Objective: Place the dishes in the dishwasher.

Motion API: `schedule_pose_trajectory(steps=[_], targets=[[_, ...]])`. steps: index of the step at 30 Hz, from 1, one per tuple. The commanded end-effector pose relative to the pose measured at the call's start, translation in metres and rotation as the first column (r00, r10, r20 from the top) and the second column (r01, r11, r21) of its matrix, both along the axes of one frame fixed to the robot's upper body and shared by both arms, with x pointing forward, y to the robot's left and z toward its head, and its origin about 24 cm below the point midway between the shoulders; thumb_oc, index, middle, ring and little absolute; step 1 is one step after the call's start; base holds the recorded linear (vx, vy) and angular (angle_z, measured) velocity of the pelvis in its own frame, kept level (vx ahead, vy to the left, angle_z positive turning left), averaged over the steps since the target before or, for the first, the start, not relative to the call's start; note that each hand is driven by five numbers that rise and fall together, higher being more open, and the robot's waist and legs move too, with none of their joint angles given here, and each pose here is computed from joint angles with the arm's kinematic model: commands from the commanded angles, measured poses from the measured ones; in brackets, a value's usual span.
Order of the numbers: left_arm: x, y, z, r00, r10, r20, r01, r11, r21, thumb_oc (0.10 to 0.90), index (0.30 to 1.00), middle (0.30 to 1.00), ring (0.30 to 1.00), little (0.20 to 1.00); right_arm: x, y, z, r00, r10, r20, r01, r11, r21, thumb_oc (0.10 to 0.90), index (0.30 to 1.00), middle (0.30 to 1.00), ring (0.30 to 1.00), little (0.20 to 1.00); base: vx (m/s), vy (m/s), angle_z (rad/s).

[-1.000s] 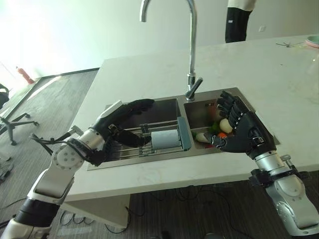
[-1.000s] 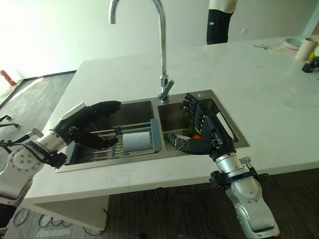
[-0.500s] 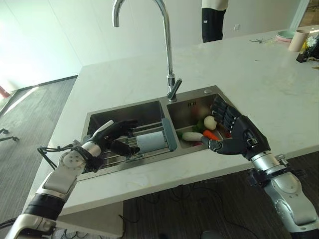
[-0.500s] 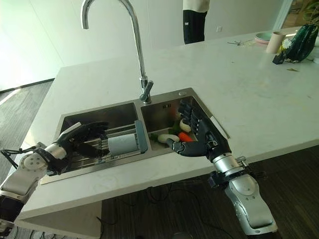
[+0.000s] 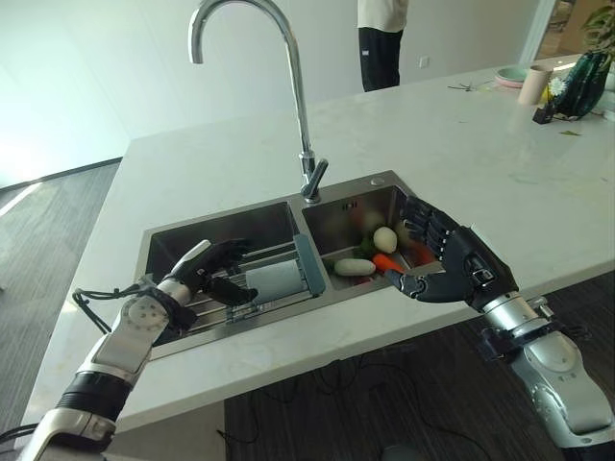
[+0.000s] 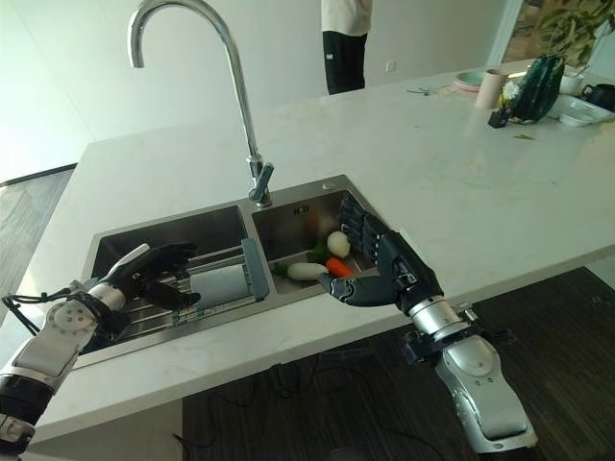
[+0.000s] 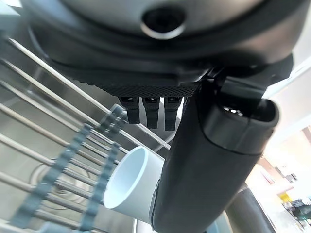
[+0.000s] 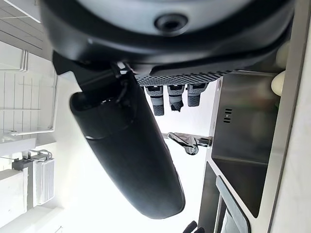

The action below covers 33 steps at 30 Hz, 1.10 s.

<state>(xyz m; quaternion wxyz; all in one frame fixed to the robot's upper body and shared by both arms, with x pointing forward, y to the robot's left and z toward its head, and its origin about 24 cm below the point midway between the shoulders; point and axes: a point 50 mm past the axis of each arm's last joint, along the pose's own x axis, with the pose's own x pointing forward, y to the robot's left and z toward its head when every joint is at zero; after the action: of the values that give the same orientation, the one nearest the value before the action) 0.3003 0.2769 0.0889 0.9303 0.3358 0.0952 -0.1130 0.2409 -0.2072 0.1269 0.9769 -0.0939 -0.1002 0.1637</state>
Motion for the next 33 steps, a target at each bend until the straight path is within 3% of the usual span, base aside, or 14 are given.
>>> schedule_pose_trajectory(steps=[1, 33], targets=[[0.027, -0.006, 0.07, 0.952, -0.033, 0.304, 0.018, 0.999, 0.051, 0.8, 0.9, 0.9, 0.9, 0.9, 0.005, 0.006, 0.054, 0.962, 0.056, 0.266, -0.054, 0.998, -0.013, 0.8, 0.9, 0.9, 0.9, 0.9, 0.0, 0.0, 0.0], [0.028, 0.004, 0.042, 0.992, -0.049, 0.119, 0.033, 0.991, 0.133, 0.8, 0.9, 0.9, 0.9, 0.9, 0.005, 0.006, 0.05, 0.969, 0.098, 0.225, -0.087, 0.994, -0.06, 0.8, 0.9, 0.9, 0.9, 0.9, 0.01, 0.001, -0.02]])
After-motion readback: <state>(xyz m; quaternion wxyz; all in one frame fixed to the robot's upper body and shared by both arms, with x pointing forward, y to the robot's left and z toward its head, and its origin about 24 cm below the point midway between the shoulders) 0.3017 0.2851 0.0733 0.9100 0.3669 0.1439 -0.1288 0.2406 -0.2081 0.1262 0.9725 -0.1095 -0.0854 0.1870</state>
